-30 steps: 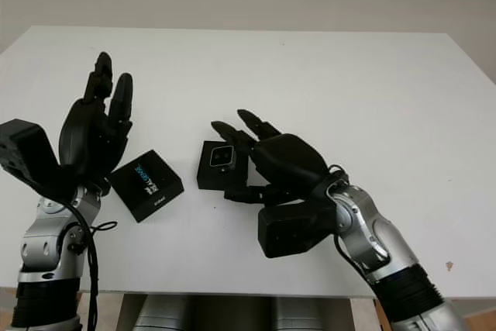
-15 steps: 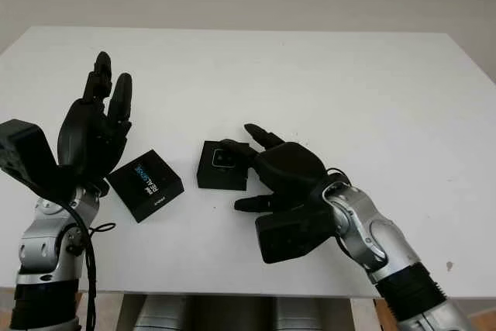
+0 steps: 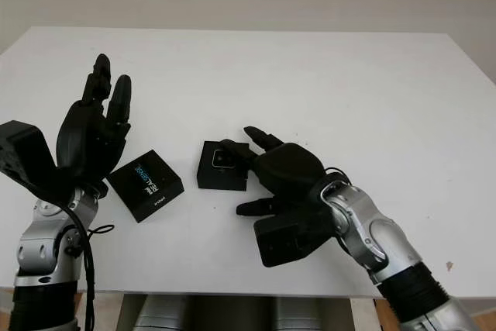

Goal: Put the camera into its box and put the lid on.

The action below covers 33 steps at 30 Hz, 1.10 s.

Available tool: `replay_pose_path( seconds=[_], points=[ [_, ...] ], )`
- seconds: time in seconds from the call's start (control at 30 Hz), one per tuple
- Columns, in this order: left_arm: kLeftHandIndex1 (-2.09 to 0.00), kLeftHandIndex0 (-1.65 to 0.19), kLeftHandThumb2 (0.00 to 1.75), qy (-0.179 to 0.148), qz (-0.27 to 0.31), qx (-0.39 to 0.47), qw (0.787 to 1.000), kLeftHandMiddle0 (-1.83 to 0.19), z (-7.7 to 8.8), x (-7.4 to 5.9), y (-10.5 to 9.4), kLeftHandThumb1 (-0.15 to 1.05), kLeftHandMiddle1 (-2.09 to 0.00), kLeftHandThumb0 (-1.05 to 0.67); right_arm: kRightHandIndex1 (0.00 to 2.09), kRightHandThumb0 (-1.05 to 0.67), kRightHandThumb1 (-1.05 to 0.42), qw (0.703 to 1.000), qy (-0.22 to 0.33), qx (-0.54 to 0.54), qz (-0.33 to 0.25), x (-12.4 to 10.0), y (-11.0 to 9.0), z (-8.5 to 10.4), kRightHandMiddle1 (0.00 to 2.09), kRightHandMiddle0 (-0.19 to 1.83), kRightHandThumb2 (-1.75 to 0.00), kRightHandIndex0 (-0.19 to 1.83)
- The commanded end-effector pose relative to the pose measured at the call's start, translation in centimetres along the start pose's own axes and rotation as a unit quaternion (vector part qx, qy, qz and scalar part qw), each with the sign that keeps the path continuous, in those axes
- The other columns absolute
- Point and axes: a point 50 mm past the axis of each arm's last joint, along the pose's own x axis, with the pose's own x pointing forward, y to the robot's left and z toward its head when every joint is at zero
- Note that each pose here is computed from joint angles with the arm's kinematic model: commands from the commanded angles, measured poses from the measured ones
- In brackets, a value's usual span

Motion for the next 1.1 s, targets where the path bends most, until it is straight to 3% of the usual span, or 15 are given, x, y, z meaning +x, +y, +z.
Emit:
replay_pose_path(
  seconds=[0.0,0.17,0.27,0.43,0.5,0.63,0.8,0.9,1.07],
  points=[
    [-0.02,0.16,0.35,-0.017,0.015,0.008,1.000,0.16,0.5,-0.2,0.4,1.05,-0.04,-0.66,0.06,-0.82,-1.05,0.995,0.011,0.079,-0.063,0.1,-1.2,-0.5,0.02,-0.01,-0.50,-0.11],
    [-0.23,-0.22,0.26,-0.040,0.063,0.148,0.986,-0.28,1.2,-0.4,1.4,1.05,-0.18,-0.63,0.08,-0.74,-1.05,0.955,0.007,0.229,-0.190,-0.1,-4.2,-0.9,0.05,0.02,-0.44,-0.04],
    [-0.30,-0.29,0.17,-0.039,0.053,0.226,0.972,-0.38,1.7,-0.8,1.7,1.05,-0.19,-0.66,0.08,-0.76,-1.05,0.932,0.017,0.281,-0.229,-0.4,-6.0,-1.3,0.06,0.03,-0.47,-0.03],
    [-0.20,-0.13,0.08,0.002,-0.028,0.329,0.944,-0.21,2.2,-2.6,2.3,1.03,-0.07,-0.70,0.06,-0.72,-1.05,0.873,0.013,0.402,-0.275,-1.1,-8.8,-2.6,0.03,-0.03,-0.51,-0.06],
    [-0.17,-0.11,0.06,0.012,-0.050,0.357,0.933,-0.17,2.2,-3.1,2.7,1.01,-0.05,-0.74,0.05,-0.71,-1.05,0.863,0.019,0.417,-0.284,-1.3,-9.3,-3.2,0.02,-0.04,-0.52,-0.07],
    [-0.12,-0.09,0.06,0.034,-0.088,0.402,0.911,-0.13,2.0,-4.1,3.3,1.02,-0.03,-0.81,0.05,-0.72,-1.05,0.857,0.029,0.427,-0.286,-1.4,-9.3,-3.5,0.02,-0.03,-0.50,-0.07],
    [-0.05,0.01,0.06,0.094,-0.159,0.428,0.885,0.07,1.7,-5.3,4.1,1.03,-0.01,-0.85,0.05,-0.70,-1.05,0.859,0.037,0.426,-0.281,-1.3,-9.1,-3.8,0.02,-0.04,-0.51,-0.08],
    [-0.05,0.03,0.05,0.110,-0.177,0.437,0.875,0.11,1.4,-5.5,4.4,1.01,-0.02,-0.82,0.05,-0.71,-1.05,0.861,0.037,0.424,-0.279,-1.2,-9.0,-3.8,0.02,-0.03,-0.52,-0.08],
    [-0.05,0.03,0.05,0.118,-0.185,0.501,0.837,0.14,0.8,-5.9,4.5,0.99,-0.03,-0.86,0.05,-0.72,-1.05,0.866,0.038,0.415,-0.276,-1.3,-8.9,-3.7,0.02,-0.03,-0.52,-0.08]
  ],
)
